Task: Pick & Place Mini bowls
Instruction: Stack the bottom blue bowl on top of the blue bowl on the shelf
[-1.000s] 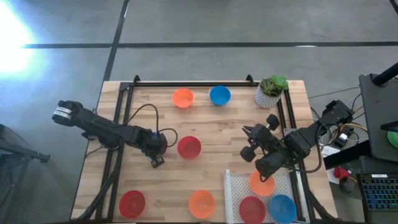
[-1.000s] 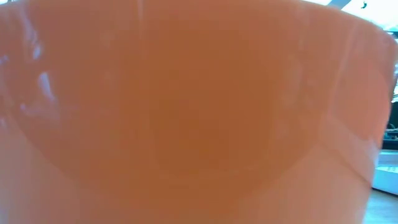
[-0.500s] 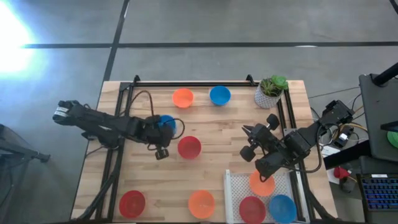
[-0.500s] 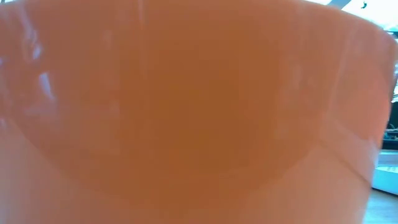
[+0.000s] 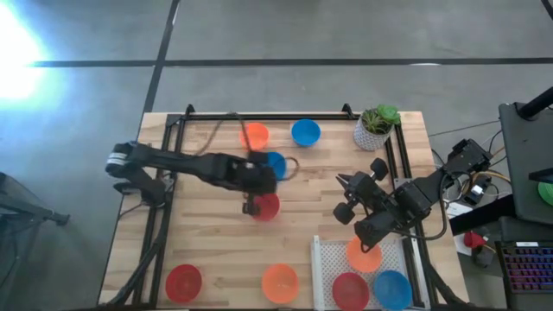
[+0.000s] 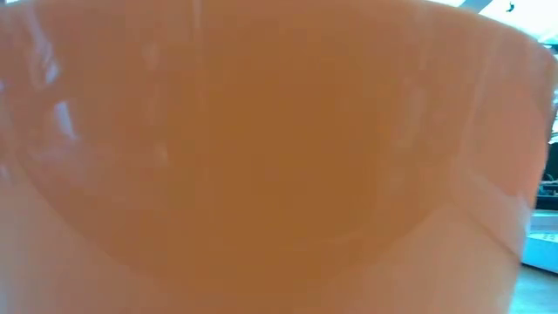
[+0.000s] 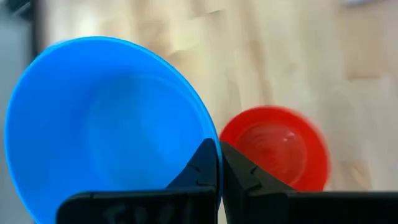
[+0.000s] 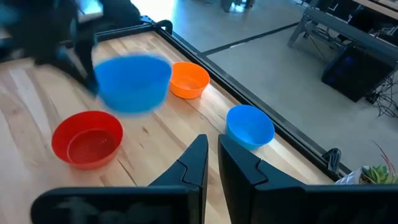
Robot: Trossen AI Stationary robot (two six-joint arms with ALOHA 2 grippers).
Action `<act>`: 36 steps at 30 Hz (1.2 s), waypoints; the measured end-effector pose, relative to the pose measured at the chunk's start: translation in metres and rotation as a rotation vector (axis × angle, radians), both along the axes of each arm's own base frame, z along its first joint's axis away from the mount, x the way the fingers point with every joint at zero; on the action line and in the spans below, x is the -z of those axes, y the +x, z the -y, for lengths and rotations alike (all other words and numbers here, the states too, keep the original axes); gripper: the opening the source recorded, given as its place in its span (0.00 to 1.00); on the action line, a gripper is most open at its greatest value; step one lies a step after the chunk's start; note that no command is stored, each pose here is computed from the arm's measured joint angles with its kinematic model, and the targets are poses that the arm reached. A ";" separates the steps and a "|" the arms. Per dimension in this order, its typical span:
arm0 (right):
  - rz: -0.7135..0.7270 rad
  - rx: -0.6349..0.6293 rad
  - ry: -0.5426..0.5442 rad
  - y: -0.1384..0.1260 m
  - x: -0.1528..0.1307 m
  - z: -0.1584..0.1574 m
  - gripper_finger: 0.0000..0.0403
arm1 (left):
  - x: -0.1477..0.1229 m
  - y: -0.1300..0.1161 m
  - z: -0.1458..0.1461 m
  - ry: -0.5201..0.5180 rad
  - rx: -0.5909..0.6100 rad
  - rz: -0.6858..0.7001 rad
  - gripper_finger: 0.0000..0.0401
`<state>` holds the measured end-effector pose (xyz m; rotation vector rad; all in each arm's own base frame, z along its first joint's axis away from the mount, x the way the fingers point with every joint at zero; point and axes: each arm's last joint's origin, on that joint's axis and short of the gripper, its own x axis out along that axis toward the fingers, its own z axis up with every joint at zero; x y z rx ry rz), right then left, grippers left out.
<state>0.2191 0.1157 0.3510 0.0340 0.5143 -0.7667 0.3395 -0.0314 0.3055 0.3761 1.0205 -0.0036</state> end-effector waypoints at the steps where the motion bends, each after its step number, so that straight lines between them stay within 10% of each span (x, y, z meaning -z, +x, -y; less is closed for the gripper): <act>1: 0.001 0.000 0.001 0.000 0.000 0.000 0.08 | 0.003 0.008 0.002 0.002 0.058 -0.008 0.00; 11: 0.037 -0.002 0.030 -0.011 -0.011 0.007 0.08 | 0.035 0.055 0.011 0.027 0.401 0.000 0.00; 36: 0.038 -0.015 0.029 -0.015 -0.016 0.010 0.08 | 0.107 0.087 0.008 -0.033 0.337 -0.102 0.00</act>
